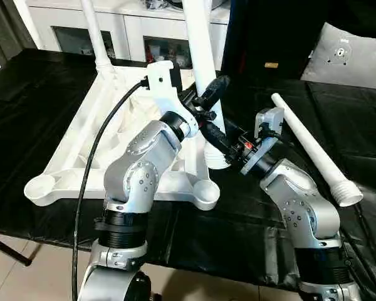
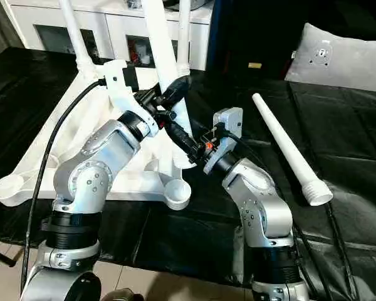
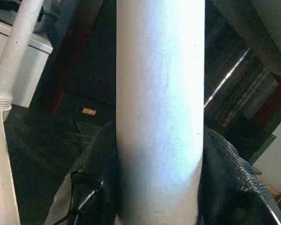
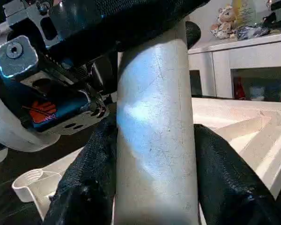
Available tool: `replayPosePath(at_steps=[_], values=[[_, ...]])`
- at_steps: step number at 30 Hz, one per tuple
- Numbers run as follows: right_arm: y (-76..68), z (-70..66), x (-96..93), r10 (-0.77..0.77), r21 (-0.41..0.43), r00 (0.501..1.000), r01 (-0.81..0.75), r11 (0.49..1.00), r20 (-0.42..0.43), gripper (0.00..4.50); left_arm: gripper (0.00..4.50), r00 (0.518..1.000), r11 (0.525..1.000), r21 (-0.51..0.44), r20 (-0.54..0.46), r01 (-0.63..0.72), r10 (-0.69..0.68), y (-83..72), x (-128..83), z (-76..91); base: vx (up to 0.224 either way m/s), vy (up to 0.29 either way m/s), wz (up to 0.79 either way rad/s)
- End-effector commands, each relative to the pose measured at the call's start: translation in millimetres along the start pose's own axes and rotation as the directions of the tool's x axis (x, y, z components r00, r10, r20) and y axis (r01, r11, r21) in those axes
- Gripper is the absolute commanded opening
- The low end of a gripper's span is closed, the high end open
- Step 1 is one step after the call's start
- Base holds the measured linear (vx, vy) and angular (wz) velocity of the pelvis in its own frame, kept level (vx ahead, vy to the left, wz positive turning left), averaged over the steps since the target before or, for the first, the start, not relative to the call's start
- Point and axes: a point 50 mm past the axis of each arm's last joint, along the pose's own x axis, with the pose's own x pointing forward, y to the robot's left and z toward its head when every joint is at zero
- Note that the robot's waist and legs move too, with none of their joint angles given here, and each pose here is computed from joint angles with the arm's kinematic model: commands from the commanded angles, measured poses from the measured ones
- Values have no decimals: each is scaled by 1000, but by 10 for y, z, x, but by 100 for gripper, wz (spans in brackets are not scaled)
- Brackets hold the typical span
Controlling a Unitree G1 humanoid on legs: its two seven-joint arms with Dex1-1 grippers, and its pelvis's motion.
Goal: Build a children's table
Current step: Pick table leg
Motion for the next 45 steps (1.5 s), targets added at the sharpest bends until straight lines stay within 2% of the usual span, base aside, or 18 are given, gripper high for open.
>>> replayPosePath(at_steps=[1,2,4,7,10,11,16,18,20,21,22,23,24,25,27,31,45], values=[[-19,57,11,-16,-43,1000,16,999,18,188,188,999,999,12,-14,-50,50,47,-11,-38,0,0,0],[-21,52,11,-16,-45,1000,17,999,16,188,188,998,998,11,-15,-56,56,54,-13,-39,0,0,0],[-20,32,6,-9,-26,1000,10,1000,9,244,188,997,997,9,-15,-72,72,79,-17,-39,0,0,0],[-18,14,-6,-4,-27,1000,4,1000,-2,261,188,996,996,14,-11,-91,91,112,-26,-31,0,0,0],[-2,-17,-73,14,-39,1000,-15,999,-20,292,188,990,989,54,7,-138,138,236,-81,4,0,0,0],[12,-22,-135,31,-31,999,-31,999,-24,305,188,985,981,86,12,-174,174,327,-127,25,0,0,0],[13,-31,-238,23,-19,999,-24,1000,-29,346,188,982,973,139,9,-187,187,401,-225,35,0,0,0],[-63,-44,-326,-87,-49,996,86,995,-32,354,188,981,965,179,5,-193,196,453,-357,28,0,0,0],[-106,-51,-350,-143,-69,989,140,988,-33,385,188,982,961,200,9,-189,191,460,-402,32,0,0,0],[-174,-70,-372,-229,-104,972,223,969,-50,385,188,983,955,237,26,-180,179,457,-456,48,0,0,0],[-174,-70,-372,-229,-104,972,223,969,-50,385,188,983,955,237,26,-180,179,457,-456,48,0,0,0],[-253,-98,-395,-331,-94,941,324,941,-70,390,188,982,934,303,50,-187,181,472,-553,60,0,0,0],[-325,-132,-459,-452,-118,889,443,889,-71,390,188,977,871,443,75,-213,201,529,-751,27,0,0,0],[-326,-132,-461,-454,-118,888,445,888,-71,390,188,977,870,445,75,-214,201,531,-755,26,0,0,0],[-337,-159,-508,-497,-155,866,483,862,-62,390,188,973,826,516,74,-226,220,575,-895,-34,0,0,0],[-331,-216,-525,-513,-176,855,495,851,-72,390,188,959,818,505,92,-276,266,636,-1048,-68,0,0,0],[-331,-216,-525,-513,-176,855,495,851,-72,390,188,959,818,505,92,-276,266,636,-1048,-68,0,0,0]])
